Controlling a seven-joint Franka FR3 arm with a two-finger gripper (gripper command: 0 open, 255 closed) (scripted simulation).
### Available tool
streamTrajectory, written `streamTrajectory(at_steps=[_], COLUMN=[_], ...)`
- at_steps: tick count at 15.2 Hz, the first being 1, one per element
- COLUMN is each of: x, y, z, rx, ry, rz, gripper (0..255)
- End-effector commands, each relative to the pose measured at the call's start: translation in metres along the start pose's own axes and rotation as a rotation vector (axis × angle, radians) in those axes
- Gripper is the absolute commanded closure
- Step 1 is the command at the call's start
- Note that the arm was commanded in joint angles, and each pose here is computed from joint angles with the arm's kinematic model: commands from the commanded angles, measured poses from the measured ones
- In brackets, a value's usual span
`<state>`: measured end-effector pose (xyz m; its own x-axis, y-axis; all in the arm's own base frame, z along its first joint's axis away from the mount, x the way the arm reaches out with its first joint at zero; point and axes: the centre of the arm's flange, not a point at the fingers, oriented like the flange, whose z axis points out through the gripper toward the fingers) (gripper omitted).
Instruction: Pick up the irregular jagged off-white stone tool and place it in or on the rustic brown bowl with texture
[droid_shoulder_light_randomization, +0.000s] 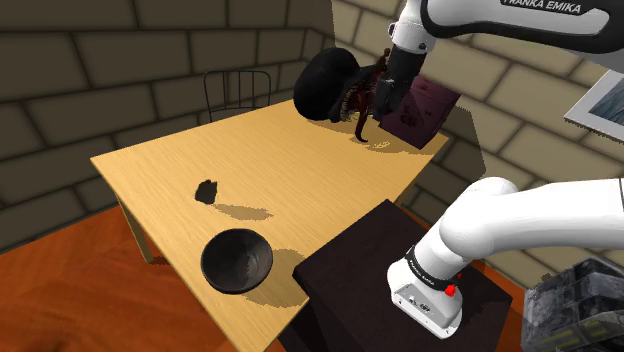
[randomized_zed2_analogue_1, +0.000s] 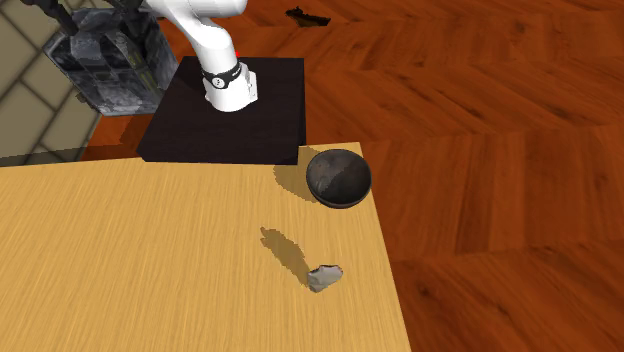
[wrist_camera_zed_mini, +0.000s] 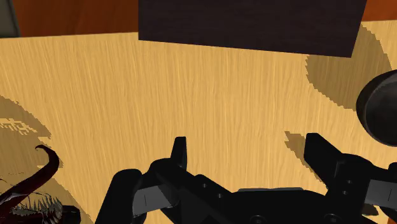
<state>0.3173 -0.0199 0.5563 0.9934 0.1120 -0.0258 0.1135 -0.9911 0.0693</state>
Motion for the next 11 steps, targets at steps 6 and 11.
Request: streamTrajectory(at_steps=[6,11], x=[0.017,0.040], y=[-0.042,-0.084], z=[0.040,0.078], rx=[0.051,0.102], ry=[-0.015,-0.030], rz=[0.161,0.322], gripper=[0,0])
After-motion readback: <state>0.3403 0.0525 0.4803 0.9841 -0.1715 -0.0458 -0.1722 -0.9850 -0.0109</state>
